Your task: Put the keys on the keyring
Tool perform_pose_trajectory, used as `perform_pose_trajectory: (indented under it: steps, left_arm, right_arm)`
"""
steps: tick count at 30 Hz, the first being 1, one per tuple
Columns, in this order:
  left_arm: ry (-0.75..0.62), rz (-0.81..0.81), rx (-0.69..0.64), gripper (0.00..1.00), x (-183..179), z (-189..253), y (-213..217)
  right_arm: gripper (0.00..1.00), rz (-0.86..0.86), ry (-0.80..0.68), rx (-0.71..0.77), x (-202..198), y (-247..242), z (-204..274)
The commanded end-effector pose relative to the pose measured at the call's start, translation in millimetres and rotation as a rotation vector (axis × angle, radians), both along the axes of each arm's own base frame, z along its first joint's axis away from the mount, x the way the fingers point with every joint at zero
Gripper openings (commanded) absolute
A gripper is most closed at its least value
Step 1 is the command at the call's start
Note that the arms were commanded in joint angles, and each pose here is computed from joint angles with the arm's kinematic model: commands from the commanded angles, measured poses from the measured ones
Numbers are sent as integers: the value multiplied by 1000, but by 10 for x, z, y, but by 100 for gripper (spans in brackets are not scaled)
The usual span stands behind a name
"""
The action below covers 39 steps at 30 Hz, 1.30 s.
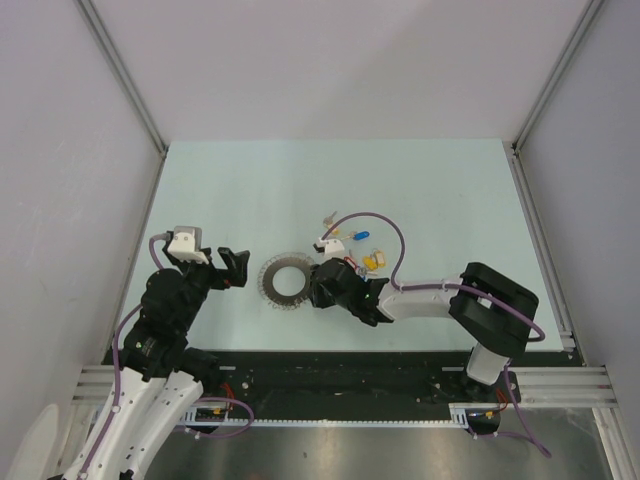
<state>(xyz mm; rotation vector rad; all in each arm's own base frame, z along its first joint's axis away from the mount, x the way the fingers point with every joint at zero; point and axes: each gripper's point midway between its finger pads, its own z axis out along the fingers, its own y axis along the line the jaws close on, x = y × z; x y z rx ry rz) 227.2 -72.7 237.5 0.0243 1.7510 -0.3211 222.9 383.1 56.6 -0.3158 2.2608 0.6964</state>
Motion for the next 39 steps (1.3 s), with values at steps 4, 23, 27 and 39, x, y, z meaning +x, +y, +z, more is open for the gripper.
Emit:
perform_pose_trajectory:
  steps: [4,23,27,39]
  left_arm:
    - [-52,-10,-2,100,-1,198,1]
    - [-56,-14,-5,100,-12,204,-6]
    - [-59,-15,-5,100,-13,211,-5]
    - [-60,-34,-6,100,-19,215,-39]
  right_arm:
    - [25,-10,22,21,29,52,-111]
    - [21,-14,2,13,98,77,-218]
    - [20,-16,-1,-1,104,57,-253]
    - [1,60,-108,-21,99,73,28]
